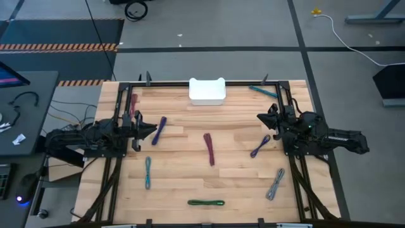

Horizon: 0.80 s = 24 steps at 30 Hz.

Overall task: Pick and place USB-C Cables
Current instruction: Put the left blue charger cable into the white bin

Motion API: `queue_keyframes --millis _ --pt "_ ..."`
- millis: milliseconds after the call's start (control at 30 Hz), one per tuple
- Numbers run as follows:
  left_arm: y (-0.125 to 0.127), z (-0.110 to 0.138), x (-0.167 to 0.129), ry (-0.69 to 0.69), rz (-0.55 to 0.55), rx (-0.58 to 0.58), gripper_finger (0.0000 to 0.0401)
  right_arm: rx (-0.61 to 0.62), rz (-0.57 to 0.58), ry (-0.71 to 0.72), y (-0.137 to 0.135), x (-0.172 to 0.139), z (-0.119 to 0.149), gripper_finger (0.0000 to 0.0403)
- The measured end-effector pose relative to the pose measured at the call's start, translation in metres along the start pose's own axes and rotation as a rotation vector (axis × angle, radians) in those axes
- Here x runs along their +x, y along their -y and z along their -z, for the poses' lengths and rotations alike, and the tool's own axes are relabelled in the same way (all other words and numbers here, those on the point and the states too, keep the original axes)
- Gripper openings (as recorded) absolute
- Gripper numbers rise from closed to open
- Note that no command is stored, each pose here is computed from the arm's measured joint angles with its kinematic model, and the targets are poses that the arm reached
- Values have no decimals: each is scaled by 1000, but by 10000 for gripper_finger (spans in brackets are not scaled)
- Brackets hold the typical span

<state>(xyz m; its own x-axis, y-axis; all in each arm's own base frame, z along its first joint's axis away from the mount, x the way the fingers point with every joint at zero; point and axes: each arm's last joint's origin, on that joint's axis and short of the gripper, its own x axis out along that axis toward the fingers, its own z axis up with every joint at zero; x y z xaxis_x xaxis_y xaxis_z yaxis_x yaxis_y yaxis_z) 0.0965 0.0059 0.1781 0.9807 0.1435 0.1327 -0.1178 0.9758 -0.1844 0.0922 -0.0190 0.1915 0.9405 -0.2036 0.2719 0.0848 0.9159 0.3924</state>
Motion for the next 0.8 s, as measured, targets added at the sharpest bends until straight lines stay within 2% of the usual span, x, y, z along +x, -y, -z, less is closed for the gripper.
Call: queue_keyframes --millis 367,467,533,667,700,800 --pt "0 -1 0 8 1 0 51 0 1 0 0 0 0 10" --pt "1 -6 0 60 10 -6 54 0 1 0 0 0 0 10" --pt "2 -14 -1 152 3 12 56 0 1 0 0 0 0 10" --pt "0 -37 -6 406 -161 13 53 0 1 0 0 0 0 10" --pt "-1 -39 -5 412 -215 27 51 0 1 0 0 0 0 10" --pt "-4 -42 5 304 -368 64 45 0 2 0 0 0 0 10"
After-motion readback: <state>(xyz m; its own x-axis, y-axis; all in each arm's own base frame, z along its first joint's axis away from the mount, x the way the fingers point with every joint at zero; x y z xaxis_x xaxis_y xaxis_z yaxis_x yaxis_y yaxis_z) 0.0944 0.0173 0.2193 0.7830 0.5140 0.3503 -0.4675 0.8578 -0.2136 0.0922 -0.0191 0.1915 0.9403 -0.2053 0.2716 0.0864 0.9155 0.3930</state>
